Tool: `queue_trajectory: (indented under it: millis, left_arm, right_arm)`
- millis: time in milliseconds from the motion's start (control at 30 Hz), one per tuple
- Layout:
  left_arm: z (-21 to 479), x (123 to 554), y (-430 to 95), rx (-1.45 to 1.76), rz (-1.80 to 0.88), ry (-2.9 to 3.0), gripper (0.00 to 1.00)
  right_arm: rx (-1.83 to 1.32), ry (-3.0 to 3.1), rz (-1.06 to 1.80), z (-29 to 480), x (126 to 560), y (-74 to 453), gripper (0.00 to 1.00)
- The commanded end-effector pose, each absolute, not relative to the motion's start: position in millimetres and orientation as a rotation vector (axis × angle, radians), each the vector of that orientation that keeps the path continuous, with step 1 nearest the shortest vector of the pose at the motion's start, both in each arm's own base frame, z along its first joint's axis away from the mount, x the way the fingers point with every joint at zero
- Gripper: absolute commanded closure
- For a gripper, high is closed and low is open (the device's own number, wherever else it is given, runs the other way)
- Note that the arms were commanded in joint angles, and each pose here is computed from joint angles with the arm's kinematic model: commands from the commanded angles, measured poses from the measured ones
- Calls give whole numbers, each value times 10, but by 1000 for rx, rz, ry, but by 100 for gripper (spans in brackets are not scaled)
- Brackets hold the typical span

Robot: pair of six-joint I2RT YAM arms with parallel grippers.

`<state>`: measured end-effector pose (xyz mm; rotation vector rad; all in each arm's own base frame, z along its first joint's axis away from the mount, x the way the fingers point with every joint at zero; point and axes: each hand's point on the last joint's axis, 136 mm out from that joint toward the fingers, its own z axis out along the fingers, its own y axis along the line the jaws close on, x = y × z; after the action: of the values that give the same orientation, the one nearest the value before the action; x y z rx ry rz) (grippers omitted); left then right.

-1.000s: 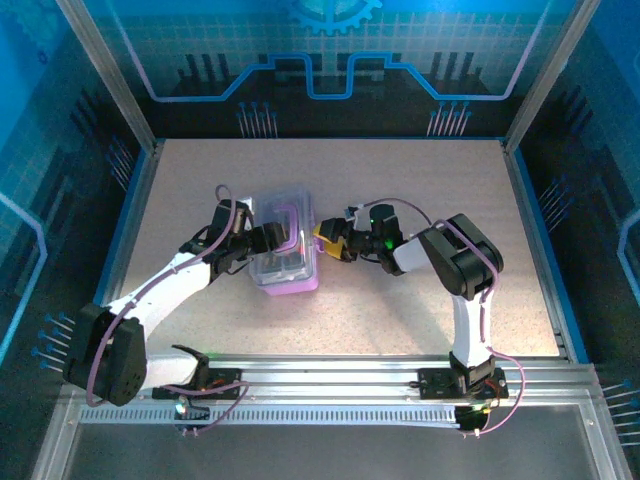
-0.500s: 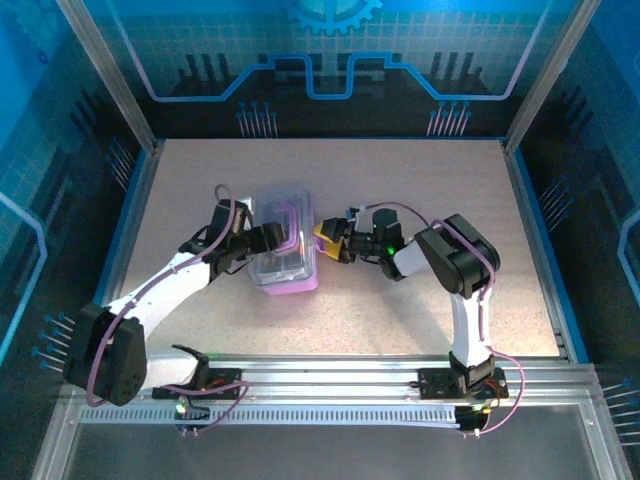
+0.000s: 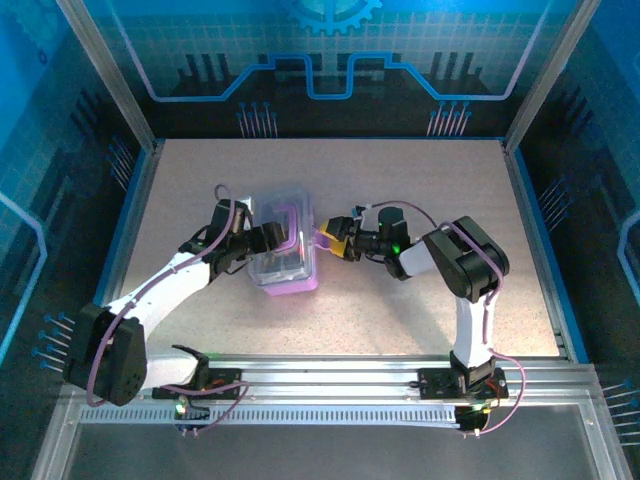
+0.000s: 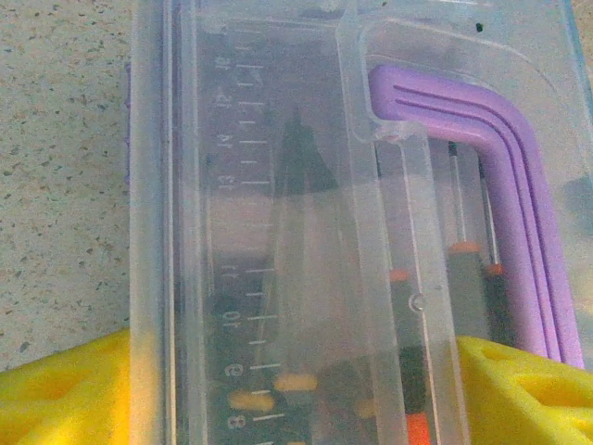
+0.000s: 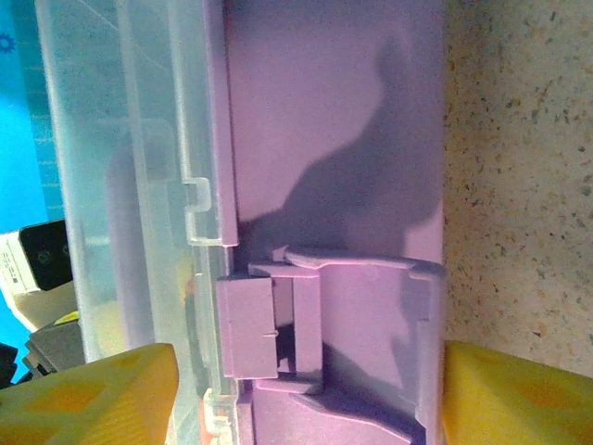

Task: Pack the tool kit

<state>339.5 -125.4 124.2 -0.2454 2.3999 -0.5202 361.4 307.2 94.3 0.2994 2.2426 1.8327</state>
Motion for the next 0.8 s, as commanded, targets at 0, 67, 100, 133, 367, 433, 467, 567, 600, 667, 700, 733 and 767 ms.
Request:
queue_trajectory:
  millis: [0,67,100,133,367,433,467,567,600,667,700,733,767]
  left_arm:
    - [537,2743,-1203,-280,-472,2760,43]
    - [542,2747,-1202,-282,-471,2759,43]
    - [548,2748,-1212,-282,-479,2758,43]
    - [543,2746,-1213,-282,-482,2758,43]
    - [530,2753,-1231,-283,-492,2760,43]
    - [522,2761,-1230,-283,-488,2763,43]
    - [519,2762,-1237,-286,-493,2765,43]
    - [522,2778,-1247,-285,-501,2760,44]
    - [513,2775,-1238,-285,-492,2763,44]
    - [500,2772,-1233,-288,-486,2768,44]
    - [492,2766,-1234,-289,-488,2769,44]
    - [483,2760,-1232,-287,-486,2770,44]
    - [476,2757,-1225,-287,-481,2771,44]
  right_arm:
    - [93,2139,1845,1435,3580,3131,28]
    - [81,2151,1814,1451,3580,3121,28]
    - [76,2157,1804,1456,3580,3118,28]
    - [70,2158,1798,1462,3580,3117,28]
    - [40,2168,1768,1507,3592,3162,30]
    - [17,2188,1739,1501,3582,3207,30]
    - [18,2210,1728,1450,3562,3217,30]
    - [3,2194,1730,1516,3603,3265,33]
    - [2,2192,1726,1521,3606,3267,35]
    - [7,2191,1730,1529,3602,3269,36]
    - [8,2187,1733,1541,3600,3268,37]
    - [14,2185,1728,1544,3602,3257,38]
    - [14,2186,1724,1543,3597,3254,40]
